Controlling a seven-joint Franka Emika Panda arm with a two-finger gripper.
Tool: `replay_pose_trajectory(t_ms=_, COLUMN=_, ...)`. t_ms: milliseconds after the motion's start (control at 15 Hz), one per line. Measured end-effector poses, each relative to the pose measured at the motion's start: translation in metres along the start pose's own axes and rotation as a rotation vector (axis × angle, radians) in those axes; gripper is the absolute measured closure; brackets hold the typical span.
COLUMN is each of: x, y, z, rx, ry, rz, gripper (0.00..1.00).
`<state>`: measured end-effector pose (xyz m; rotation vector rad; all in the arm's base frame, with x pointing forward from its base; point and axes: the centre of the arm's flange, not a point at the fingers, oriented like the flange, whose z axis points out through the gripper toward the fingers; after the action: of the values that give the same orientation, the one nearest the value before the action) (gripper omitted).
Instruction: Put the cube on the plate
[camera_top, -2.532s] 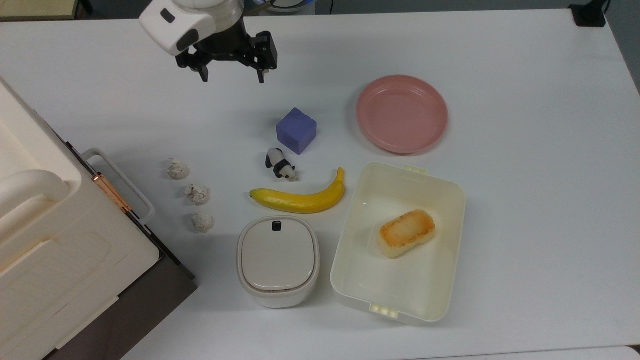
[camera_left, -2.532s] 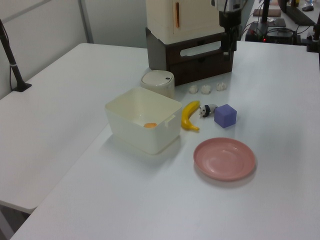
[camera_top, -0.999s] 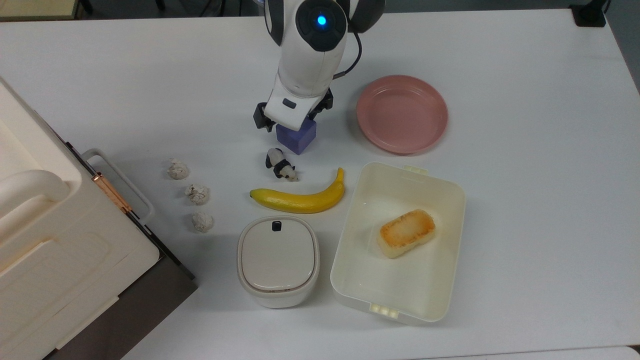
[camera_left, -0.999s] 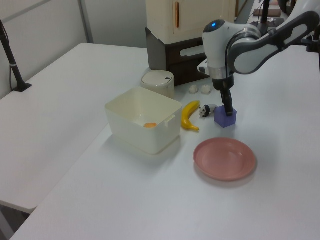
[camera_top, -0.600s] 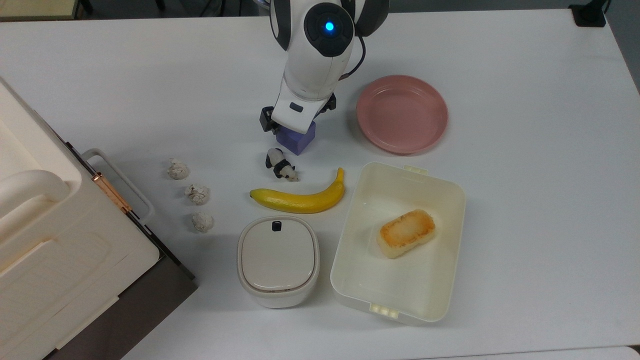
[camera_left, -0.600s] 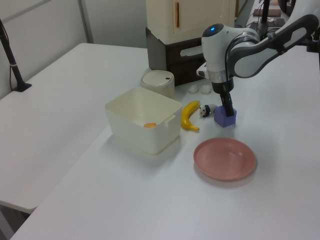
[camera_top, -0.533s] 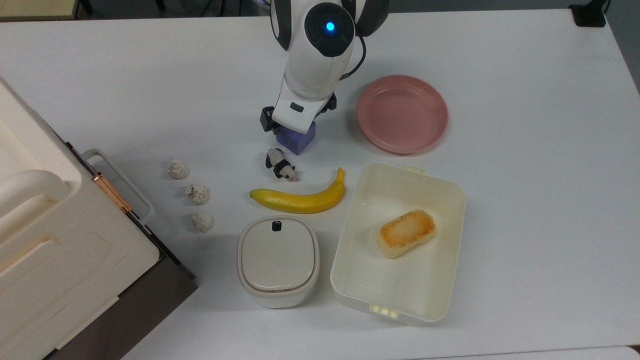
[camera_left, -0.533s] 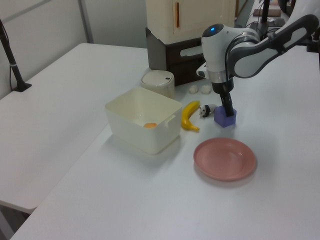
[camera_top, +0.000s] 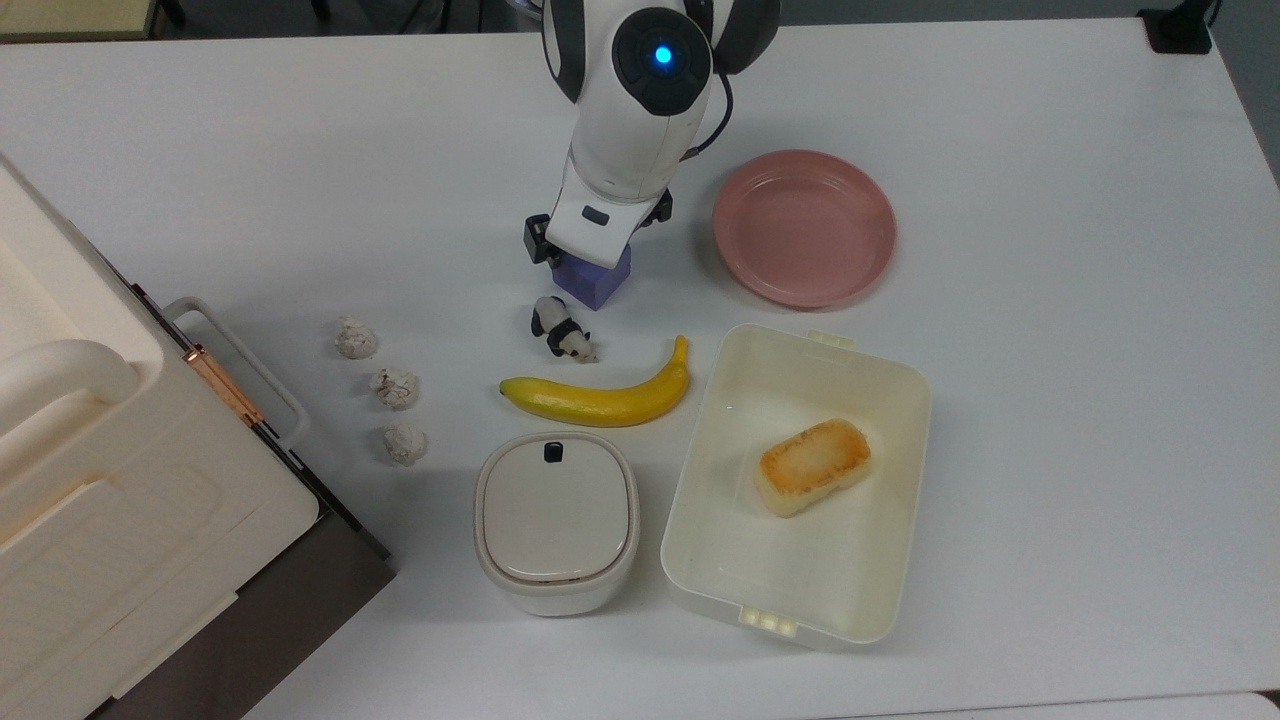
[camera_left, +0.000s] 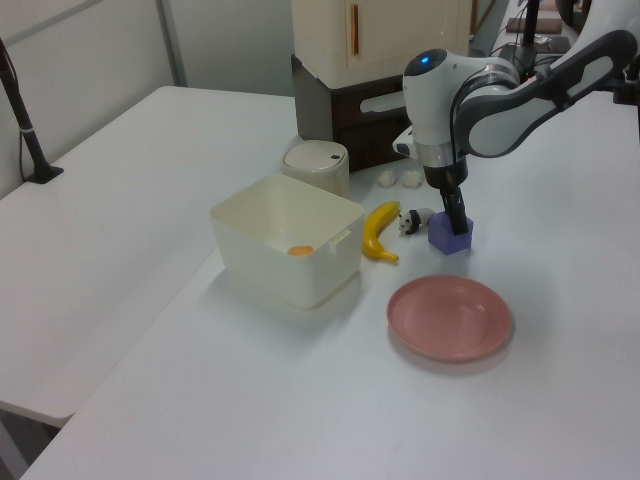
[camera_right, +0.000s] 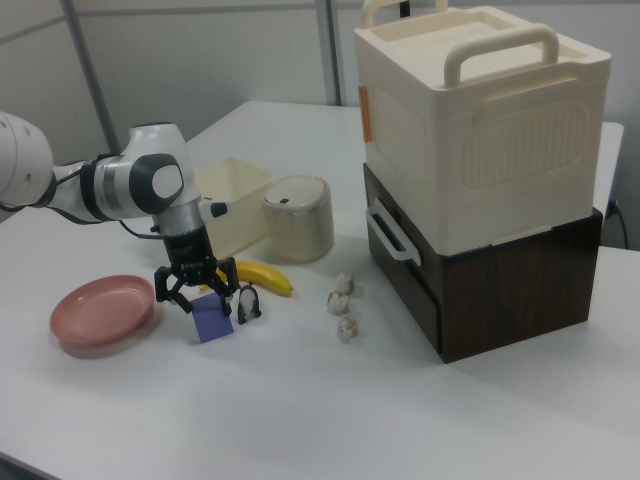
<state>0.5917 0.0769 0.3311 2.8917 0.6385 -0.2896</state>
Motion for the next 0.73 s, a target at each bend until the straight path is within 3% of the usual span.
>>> replay_pose_trajectory(t_ms=67, x=0.0002, y=-0.0006, z=-0.0005, rx=-0.007, ry=-0.001, rz=-0.005, gripper=0.29)
replay_pose_trajectory(t_ms=200, x=0.0005, y=-0.0018, z=-0.0012, rx=-0.018, ry=-0.002, rz=-0.011, gripper=0.34)
replay_pose_trajectory(t_ms=733, x=0.0000, y=-0.0019, z=-0.0032, rx=-0.019, ry=0.001, rz=0.017, gripper=0.41)
